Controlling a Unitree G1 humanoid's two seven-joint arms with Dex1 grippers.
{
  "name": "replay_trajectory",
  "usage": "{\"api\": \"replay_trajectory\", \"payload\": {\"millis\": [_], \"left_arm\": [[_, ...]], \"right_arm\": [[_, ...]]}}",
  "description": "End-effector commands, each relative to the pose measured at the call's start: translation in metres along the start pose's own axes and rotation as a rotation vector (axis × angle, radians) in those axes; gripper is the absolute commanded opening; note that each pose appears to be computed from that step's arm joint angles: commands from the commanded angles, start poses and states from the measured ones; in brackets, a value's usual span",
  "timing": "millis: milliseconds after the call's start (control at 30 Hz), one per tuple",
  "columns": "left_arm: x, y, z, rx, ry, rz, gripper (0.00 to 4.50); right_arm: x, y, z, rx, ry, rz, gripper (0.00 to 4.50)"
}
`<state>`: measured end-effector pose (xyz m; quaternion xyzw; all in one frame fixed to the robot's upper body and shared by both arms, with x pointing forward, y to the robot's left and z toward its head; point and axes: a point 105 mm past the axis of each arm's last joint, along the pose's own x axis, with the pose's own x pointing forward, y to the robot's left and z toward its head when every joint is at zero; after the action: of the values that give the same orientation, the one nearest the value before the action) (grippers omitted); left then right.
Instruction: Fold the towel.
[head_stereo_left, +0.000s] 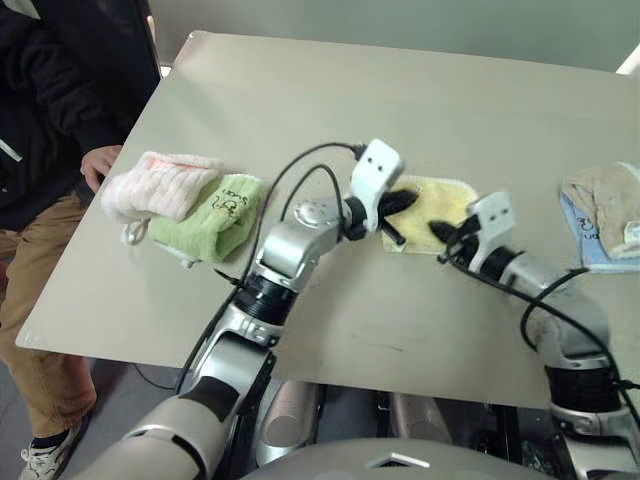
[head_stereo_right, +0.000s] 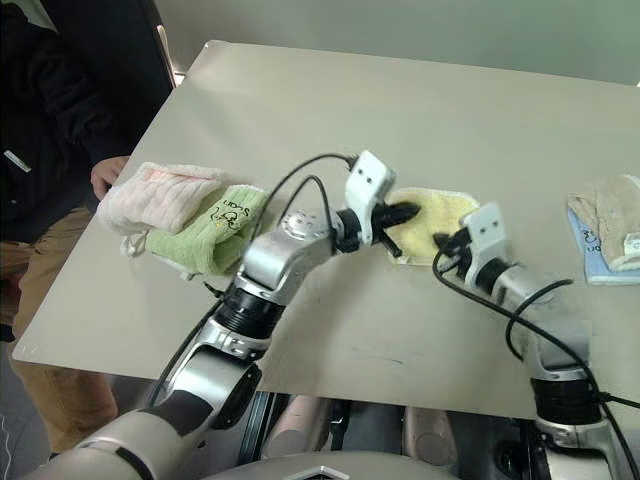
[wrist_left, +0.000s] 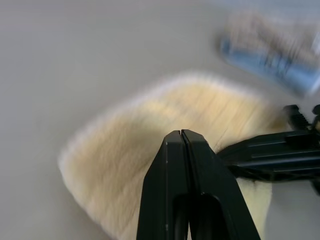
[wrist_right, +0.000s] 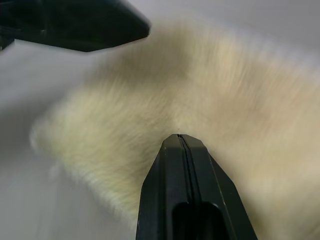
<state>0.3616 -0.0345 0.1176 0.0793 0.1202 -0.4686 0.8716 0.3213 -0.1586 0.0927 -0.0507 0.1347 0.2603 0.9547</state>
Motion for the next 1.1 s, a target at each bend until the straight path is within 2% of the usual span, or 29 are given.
{"api": "replay_trajectory", "payload": {"millis": [33, 133, 300, 467, 567, 700, 733, 867, 1100], "left_arm": [[0.012, -0.003, -0.029, 0.109, 0.105, 0.006, 0.06], [0.011, 0.001, -0.016, 0.043, 0.028, 0.019, 0.06], [-0.011, 0.010, 0.047, -0.107, -0.247, 0.021, 0.06], [-0.051, 0.023, 0.089, -0.151, -0.449, 0.013, 0.06], [-0.076, 0.034, 0.098, -0.136, -0.502, 0.026, 0.06], [-0.088, 0.044, 0.085, -0.097, -0.447, 0.063, 0.06], [-0.095, 0.050, 0.077, -0.098, -0.428, 0.082, 0.06], [-0.113, 0.062, 0.061, -0.099, -0.391, 0.140, 0.00], [-0.132, 0.063, 0.054, -0.096, -0.390, 0.171, 0.00]], "right_arm": [[0.004, -0.003, -0.015, -0.036, 0.067, -0.034, 0.00], [0.002, -0.008, -0.010, -0.055, 0.043, -0.065, 0.00], [-0.014, -0.016, 0.035, -0.090, -0.130, -0.084, 0.00], [-0.034, -0.022, 0.070, -0.141, -0.231, -0.081, 0.00], [-0.044, -0.025, 0.085, -0.147, -0.260, -0.064, 0.00], [-0.047, -0.030, 0.087, -0.169, -0.246, -0.068, 0.00], [-0.046, -0.039, 0.085, -0.146, -0.227, -0.095, 0.00], [-0.040, -0.063, 0.074, 0.059, -0.165, -0.132, 0.82], [-0.035, -0.073, 0.063, 0.280, -0.112, -0.088, 3.32]]}}
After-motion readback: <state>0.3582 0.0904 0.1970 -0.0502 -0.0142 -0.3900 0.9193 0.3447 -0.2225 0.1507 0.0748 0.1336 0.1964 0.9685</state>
